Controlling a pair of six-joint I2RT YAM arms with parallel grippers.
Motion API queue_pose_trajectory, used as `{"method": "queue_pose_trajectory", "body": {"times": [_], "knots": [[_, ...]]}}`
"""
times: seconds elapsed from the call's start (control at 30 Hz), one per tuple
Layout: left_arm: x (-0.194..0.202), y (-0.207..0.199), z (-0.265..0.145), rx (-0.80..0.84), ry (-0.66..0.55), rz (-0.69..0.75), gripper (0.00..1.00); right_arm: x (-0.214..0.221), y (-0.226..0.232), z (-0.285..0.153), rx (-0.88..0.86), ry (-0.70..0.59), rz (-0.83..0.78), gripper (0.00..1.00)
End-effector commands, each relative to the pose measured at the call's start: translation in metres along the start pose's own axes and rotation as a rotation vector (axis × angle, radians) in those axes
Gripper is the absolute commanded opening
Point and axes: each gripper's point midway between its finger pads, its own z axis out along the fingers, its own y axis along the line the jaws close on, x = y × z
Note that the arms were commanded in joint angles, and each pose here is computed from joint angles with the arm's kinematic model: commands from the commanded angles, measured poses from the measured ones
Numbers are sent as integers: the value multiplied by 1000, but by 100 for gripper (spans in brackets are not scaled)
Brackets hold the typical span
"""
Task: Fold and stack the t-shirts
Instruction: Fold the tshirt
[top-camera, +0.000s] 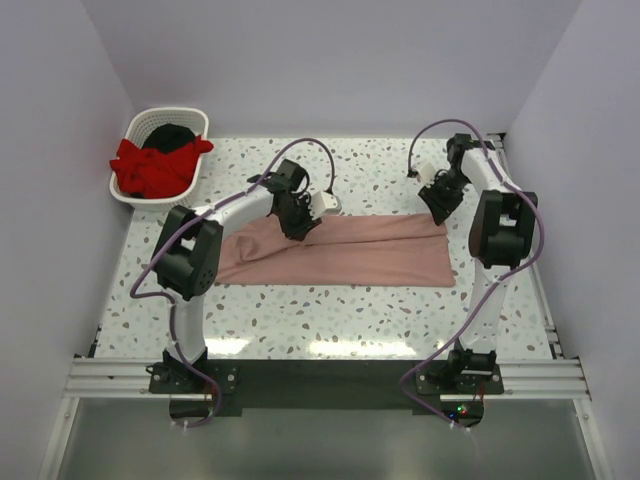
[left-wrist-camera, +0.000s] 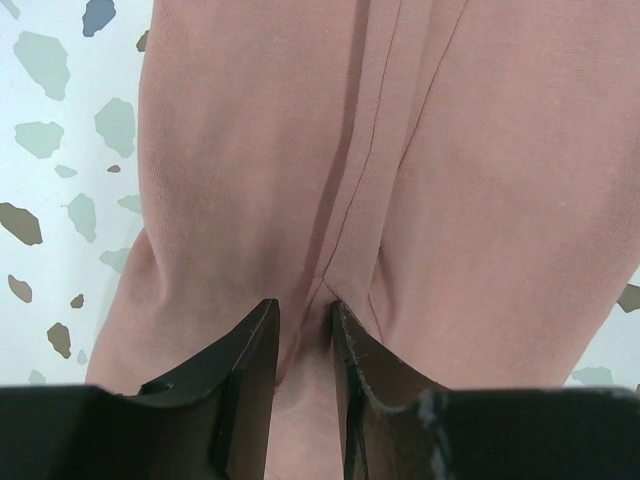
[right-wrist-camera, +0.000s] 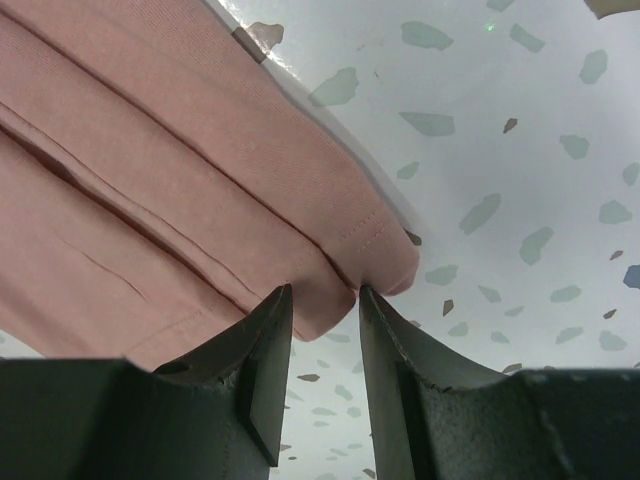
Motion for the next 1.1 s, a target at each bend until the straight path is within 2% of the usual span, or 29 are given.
{"method": "queue_pose_trajectory", "body": {"times": [0.0, 0.13, 0.17, 0.33, 0.57, 0.7, 0.9, 0.93, 0.97, 1.03, 1.07], "knots": [[-14, 8, -8, -30, -23, 24, 34, -3, -5, -4, 18, -4, 3, 37], [-13, 8, -7, -27, -20, 18, 34, 0, -2, -3, 2, 7, 2, 33], [-13, 8, -8, -29, -21, 16, 34, 0, -1, -3, 1, 6, -2, 25], [-15, 8, -10, -33, -26, 13, 30, 0, 4, -13, -2, 0, -18, 1], [-10, -2, -21, -28, -30, 16, 12, 12, 19, -35, 4, -6, -58, 0], [-4, -11, -26, -25, -28, 23, 8, 25, 29, -39, 6, 5, -93, 0], [8, -26, -28, 0, -12, 42, 19, 45, 41, -33, -11, 48, -135, 10], [10, -30, -28, 3, -7, 51, 28, 48, 43, -31, -15, 59, -148, 13], [9, -33, -28, 6, -7, 59, 32, 49, 43, -32, -9, 63, -151, 23], [10, -38, -30, 16, -8, 69, 40, 54, 41, -31, 5, 85, -160, 36], [10, -42, -31, 24, -10, 75, 41, 56, 41, -32, 8, 90, -160, 41]]}}
